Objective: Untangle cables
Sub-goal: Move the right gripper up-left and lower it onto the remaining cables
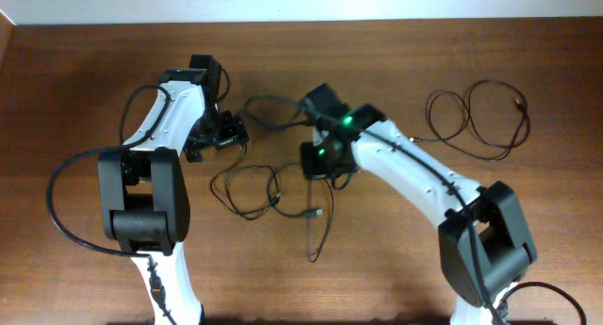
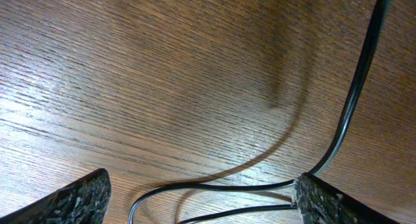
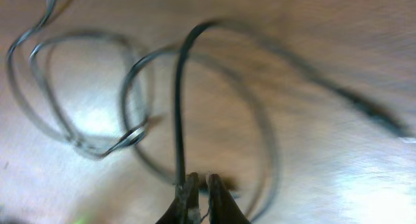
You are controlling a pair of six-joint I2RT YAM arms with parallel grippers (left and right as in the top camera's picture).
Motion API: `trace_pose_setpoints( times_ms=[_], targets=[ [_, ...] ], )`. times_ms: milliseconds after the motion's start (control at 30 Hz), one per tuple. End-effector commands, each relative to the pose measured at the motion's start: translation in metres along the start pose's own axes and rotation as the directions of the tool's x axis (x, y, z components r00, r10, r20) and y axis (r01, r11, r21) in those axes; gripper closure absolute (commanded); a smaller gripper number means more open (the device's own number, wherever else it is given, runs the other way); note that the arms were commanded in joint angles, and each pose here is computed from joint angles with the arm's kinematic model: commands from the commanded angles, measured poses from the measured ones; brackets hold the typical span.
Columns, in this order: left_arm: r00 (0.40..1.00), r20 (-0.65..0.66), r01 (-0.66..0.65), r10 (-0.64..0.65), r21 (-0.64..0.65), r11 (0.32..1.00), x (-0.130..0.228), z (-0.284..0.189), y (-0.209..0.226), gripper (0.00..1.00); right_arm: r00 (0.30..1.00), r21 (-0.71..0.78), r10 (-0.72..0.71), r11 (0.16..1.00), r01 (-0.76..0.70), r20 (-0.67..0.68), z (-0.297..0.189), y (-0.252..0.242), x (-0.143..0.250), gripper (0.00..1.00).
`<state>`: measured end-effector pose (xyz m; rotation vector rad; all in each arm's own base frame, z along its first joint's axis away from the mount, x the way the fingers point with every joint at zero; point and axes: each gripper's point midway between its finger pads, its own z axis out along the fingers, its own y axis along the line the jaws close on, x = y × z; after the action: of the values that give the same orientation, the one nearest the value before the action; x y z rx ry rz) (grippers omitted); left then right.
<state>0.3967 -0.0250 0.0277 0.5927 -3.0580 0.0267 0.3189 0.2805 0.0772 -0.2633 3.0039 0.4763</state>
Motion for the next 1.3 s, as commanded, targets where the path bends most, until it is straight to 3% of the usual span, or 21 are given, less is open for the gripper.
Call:
trace_pose_setpoints(
  times_ms=[0,200,333,533,567,633,667,967,1200,1267],
  targets=[
    [1.0,-0.009,0.008,-0.008,0.004,1.0,0.002,0.002,-0.001,0.08,0.995,-0.017,-0.095,0.995,0.094,-0.044,0.01,0.027,0.024,0.89],
    [1.0,-0.009,0.008,-0.008,0.004,1.0,0.002,0.002,-0.001,0.08,0.988,0.1,-0.152,0.983,0.152,-0.001,0.014,0.026,0.026,0.8],
    [1.0,-0.009,0.008,-0.008,0.004,1.0,0.002,0.002,-0.001,0.08,0.99,0.119,-0.137,0.984,0.132,0.037,0.012,0.018,0.014,0.67],
    [1.0,-0.009,0.008,-0.008,0.004,1.0,0.002,0.002,-0.001,0.08,0.986,0.092,-0.138,0.987,0.129,0.097,0.012,0.023,-0.002,0.67],
    [1.0,-0.009,0.008,-0.008,0.004,1.0,0.002,0.002,-0.001,0.08,0.984,0.097,-0.14,0.987,0.13,0.109,0.012,0.023,-0.004,0.71],
    [1.0,-0.009,0.008,-0.008,0.004,1.0,0.002,0.002,-0.001,0.08,0.979,0.138,-0.145,0.982,0.126,0.144,0.012,0.017,-0.011,0.93],
    [1.0,-0.009,0.008,-0.008,0.004,1.0,0.002,0.002,-0.001,0.08,0.976,0.155,-0.147,0.98,0.123,0.158,0.013,0.014,-0.013,0.94],
    [1.0,-0.009,0.008,-0.008,0.004,1.0,0.002,0.002,-0.001,0.07,0.956,0.129,-0.155,0.984,0.126,0.25,0.04,0.009,-0.022,0.93],
    [1.0,-0.009,0.008,-0.008,0.004,1.0,0.002,0.002,-0.001,0.07,0.925,0.113,-0.158,0.985,0.126,0.345,0.055,0.005,-0.031,0.87],
    [1.0,-0.009,0.008,-0.008,0.004,1.0,0.002,0.002,-0.001,0.07,0.914,0.161,-0.16,0.981,0.106,0.373,0.054,-0.003,-0.036,0.8]
  ],
)
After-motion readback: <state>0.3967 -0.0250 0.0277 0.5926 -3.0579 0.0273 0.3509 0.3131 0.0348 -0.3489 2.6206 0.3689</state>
